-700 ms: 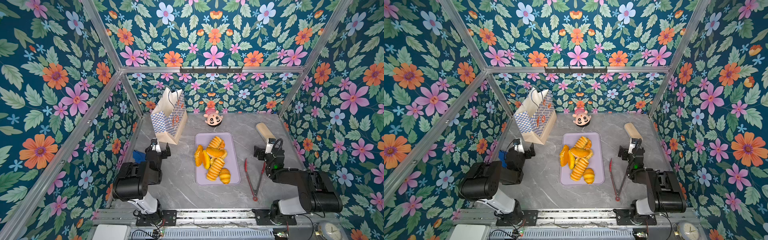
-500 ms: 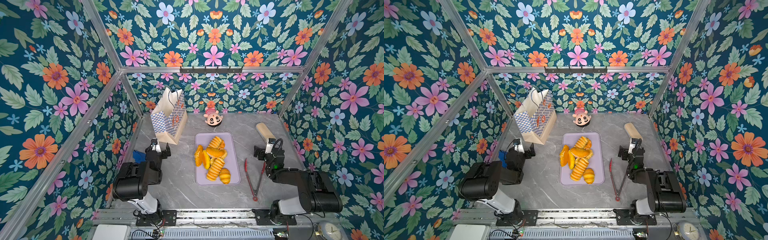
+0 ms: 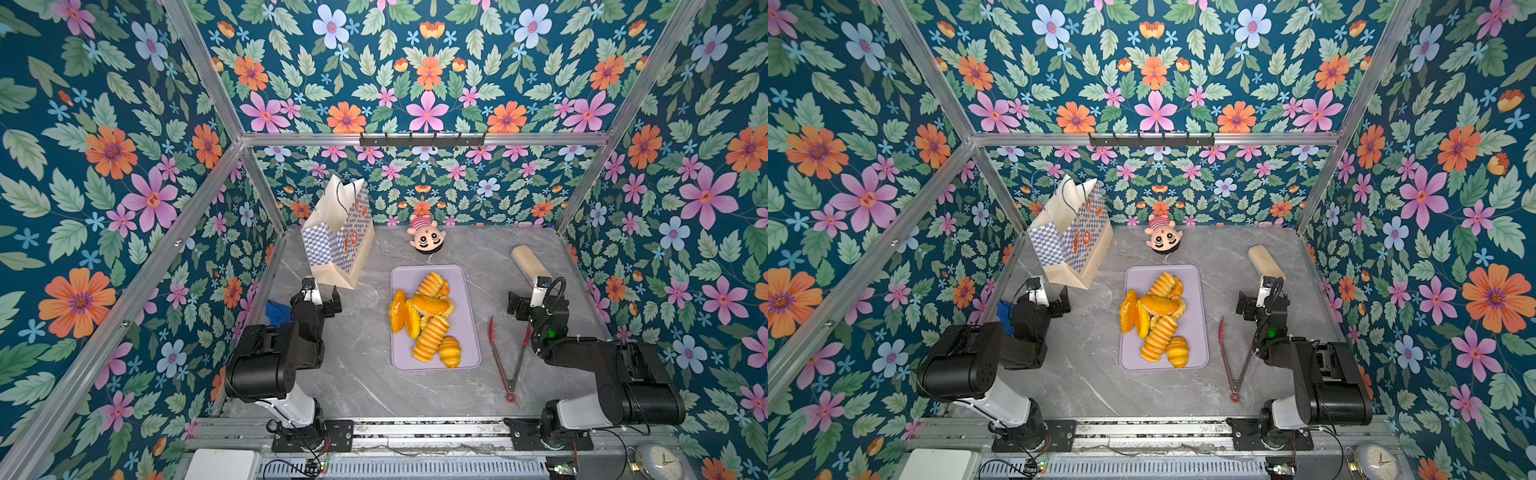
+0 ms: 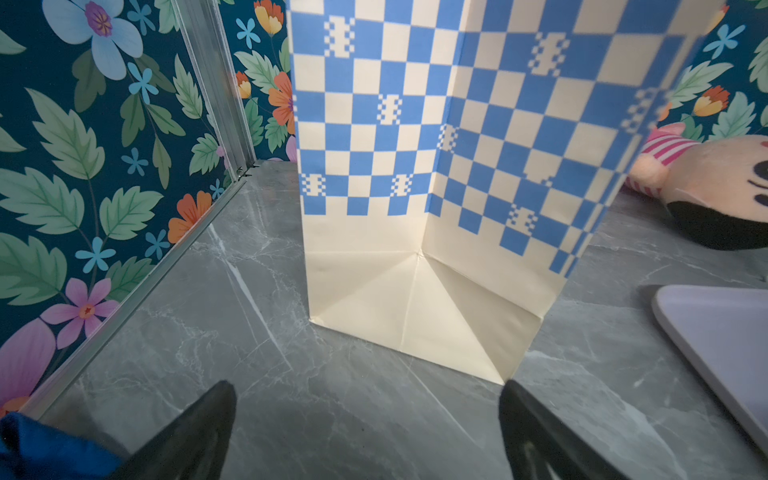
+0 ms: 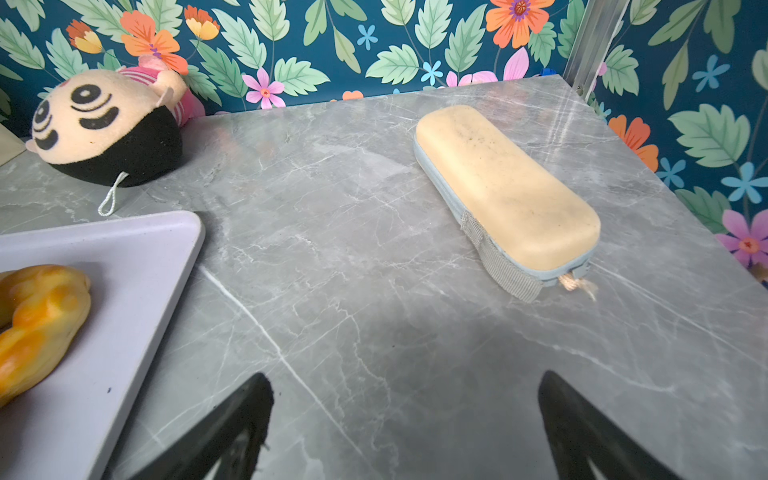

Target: Place the fake bread into the paper bag

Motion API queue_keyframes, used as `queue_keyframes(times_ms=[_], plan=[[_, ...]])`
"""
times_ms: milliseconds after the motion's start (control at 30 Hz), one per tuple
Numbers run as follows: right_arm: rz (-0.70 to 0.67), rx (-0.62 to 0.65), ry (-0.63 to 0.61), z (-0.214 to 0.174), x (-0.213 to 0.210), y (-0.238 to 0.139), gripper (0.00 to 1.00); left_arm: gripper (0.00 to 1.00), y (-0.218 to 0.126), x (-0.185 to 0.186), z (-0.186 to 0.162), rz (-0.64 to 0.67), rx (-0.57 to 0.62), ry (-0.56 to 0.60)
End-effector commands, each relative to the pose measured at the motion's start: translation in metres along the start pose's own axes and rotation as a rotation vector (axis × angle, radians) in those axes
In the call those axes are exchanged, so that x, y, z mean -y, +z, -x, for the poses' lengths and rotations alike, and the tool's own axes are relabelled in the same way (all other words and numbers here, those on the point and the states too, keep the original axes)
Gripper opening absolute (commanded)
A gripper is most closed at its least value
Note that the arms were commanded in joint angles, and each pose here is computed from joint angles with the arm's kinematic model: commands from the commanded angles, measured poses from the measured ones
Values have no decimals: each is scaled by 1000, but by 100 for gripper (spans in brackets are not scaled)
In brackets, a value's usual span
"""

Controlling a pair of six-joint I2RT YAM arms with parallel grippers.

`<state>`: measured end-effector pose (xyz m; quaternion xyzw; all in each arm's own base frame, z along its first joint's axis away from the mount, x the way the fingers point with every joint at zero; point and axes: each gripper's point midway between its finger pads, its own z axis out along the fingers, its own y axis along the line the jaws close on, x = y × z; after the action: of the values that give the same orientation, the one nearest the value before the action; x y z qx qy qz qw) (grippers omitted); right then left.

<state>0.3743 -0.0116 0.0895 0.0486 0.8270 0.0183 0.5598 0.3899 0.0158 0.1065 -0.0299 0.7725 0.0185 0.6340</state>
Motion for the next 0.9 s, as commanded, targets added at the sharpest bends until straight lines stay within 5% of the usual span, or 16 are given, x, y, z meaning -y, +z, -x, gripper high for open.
queue_keyframes(times_ms=[0,867], plan=[[6,29,-4,7,-1,0,99,100,0,-1,5,7,21,8],[-30,13,11,17,4,-2,99,100,-4,-4,15,24,34,-3]])
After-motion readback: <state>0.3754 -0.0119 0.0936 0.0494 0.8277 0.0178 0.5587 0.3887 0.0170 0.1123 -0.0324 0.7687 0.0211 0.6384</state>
